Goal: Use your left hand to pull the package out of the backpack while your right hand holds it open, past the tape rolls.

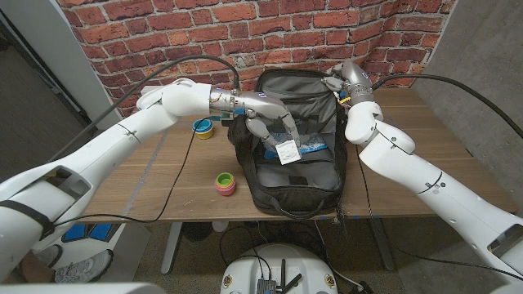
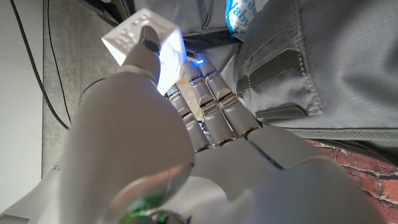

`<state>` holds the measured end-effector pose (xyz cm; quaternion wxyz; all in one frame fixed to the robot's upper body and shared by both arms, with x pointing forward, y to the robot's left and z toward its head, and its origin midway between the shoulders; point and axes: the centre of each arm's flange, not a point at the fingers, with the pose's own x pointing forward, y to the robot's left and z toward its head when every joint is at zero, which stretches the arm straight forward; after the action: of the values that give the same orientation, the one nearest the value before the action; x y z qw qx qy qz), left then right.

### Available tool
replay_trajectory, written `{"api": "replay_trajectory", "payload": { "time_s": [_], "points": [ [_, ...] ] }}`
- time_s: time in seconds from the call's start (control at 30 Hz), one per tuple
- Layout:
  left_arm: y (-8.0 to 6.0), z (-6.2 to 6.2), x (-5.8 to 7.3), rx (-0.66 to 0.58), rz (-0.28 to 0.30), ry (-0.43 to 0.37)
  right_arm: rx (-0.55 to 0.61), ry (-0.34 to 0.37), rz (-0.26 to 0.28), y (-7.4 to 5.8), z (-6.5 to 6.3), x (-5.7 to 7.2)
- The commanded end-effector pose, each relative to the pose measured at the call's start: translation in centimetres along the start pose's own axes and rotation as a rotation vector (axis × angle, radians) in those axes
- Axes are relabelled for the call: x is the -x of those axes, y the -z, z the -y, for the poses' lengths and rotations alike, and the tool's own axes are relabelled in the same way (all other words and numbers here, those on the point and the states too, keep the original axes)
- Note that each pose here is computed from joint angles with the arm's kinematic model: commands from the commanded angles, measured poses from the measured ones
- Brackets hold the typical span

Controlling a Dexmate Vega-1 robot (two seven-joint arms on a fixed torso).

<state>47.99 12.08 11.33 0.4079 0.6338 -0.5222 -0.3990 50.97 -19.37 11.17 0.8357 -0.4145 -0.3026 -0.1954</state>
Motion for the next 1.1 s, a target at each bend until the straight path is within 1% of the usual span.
{"api": "replay_trajectory", "payload": {
  "time_s": [0.03, 0.2, 0.57, 0.7, 0.8, 1.1],
  "points": [
    [0.2, -0.3, 2.5, 0.072, -0.049, -0.02, 0.0, -0.001, -0.006, 0.0, -0.1, 0.0],
    [0.2, -0.3, 3.5, 0.096, -0.08, -0.035, -0.003, -0.003, -0.008, 0.0, -0.2, -0.1],
    [0.2, -0.5, 5.3, 0.166, -0.12, -0.062, -0.006, -0.011, -0.007, -0.1, -0.6, -0.6],
    [0.2, -0.7, 6.3, 0.204, -0.137, -0.078, -0.003, -0.011, -0.003, -0.1, -0.7, -0.8],
    [0.2, -0.8, 7.2, 0.214, -0.164, -0.089, -0.005, -0.011, -0.004, -0.2, -0.8, -1.0],
    [0.6, -1.0, 9.1, 0.268, -0.219, -0.126, 0.001, -0.017, 0.003, -0.3, -1.0, -1.5]
  ]
}}
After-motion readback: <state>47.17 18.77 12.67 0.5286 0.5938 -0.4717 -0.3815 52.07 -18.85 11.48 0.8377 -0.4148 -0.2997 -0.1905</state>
